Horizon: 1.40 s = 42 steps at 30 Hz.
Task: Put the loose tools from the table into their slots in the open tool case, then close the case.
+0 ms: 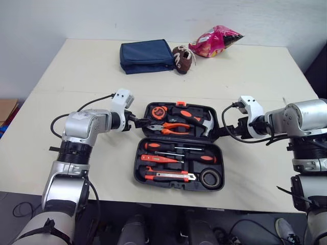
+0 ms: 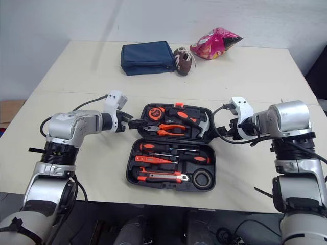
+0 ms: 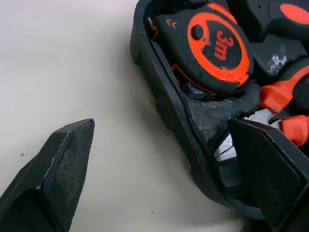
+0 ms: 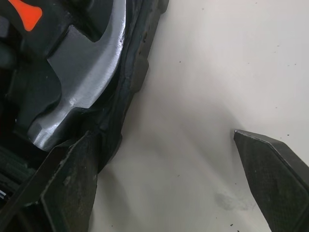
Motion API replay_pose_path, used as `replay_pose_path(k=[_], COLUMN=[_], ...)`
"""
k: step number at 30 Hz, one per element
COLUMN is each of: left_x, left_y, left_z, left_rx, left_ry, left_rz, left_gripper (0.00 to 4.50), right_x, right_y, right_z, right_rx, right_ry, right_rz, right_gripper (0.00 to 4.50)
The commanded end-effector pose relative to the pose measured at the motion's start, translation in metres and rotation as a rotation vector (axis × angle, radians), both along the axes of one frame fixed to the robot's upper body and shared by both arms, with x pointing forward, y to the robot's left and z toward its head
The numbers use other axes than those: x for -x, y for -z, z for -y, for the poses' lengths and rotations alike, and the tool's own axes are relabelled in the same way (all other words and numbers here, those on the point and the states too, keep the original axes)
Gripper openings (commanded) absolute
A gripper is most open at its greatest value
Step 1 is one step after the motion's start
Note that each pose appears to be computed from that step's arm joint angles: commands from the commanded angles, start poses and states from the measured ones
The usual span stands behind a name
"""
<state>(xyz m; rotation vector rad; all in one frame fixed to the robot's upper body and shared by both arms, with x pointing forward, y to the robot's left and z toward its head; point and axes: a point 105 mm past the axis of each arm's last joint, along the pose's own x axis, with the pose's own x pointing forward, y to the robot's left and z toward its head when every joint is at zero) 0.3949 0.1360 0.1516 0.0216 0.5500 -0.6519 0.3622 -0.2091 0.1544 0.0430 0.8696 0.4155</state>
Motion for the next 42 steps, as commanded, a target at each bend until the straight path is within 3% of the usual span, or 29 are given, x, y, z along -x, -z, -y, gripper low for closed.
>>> replay_pose_path(k=[1,4,6,11,14,15,17,20,25,28,31,35,42], left_x=[-0.001,-0.002,-0.005,0.002,0.001,0.0,-0.001,0.004,0.008,0.009,0.01,0.024,0.039], left_y=[-0.005,-0.002,0.001,0.008,0.005,-0.001,-0.009,-0.032,-0.06,-0.058,-0.049,-0.022,-0.002], left_z=[0.004,0.004,0.001,0.011,0.014,0.016,0.018,0.024,0.017,0.008,0.004,0.005,0.001], left_rx=[-0.021,-0.037,-0.068,-0.047,-0.027,-0.009,0.007,0.024,0.103,0.031,-0.008,-0.251,-0.362], left_ry=[0.013,0.009,-0.006,0.046,0.053,0.059,0.067,0.129,0.115,0.117,0.121,0.23,0.301], left_rz=[0.009,0.005,0.017,-0.032,-0.017,0.014,0.072,0.267,0.612,0.782,0.856,1.06,1.16], left_gripper=[4.45,4.45,3.91,2.02,0.81,0.44,0.01,0.01,0.01,0.01,0.01,0.01,0.01], right_x=[-0.004,-0.004,-0.005,-0.006,-0.008,-0.015,-0.023,-0.019,-0.009,-0.008,-0.007,-0.004,0.018], right_y=[-0.001,0.002,0.007,0.019,0.015,0.007,-0.012,-0.036,-0.052,-0.047,-0.041,-0.019,0.022], right_z=[0.004,0.003,-0.001,-0.002,-0.008,-0.011,-0.02,-0.028,-0.022,-0.016,-0.014,-0.002,0.005], right_rx=[0.015,0.012,-0.021,-0.044,-0.093,-0.119,-0.154,-0.219,-0.184,-0.026,0.098,0.307,0.578], right_ry=[0.028,0.03,0.043,0.067,0.059,0.047,-0.015,-0.09,-0.154,-0.214,-0.272,-0.32,-0.52], right_rz=[0.012,0.0,-0.024,-0.054,-0.018,0.064,0.25,0.454,0.723,0.865,0.971,1.109,1.26], right_gripper=[4.5,4.5,3.98,1.91,0.52,0.03,0.0,0.0,0.0,0.0,0.0,0.0,0.0])
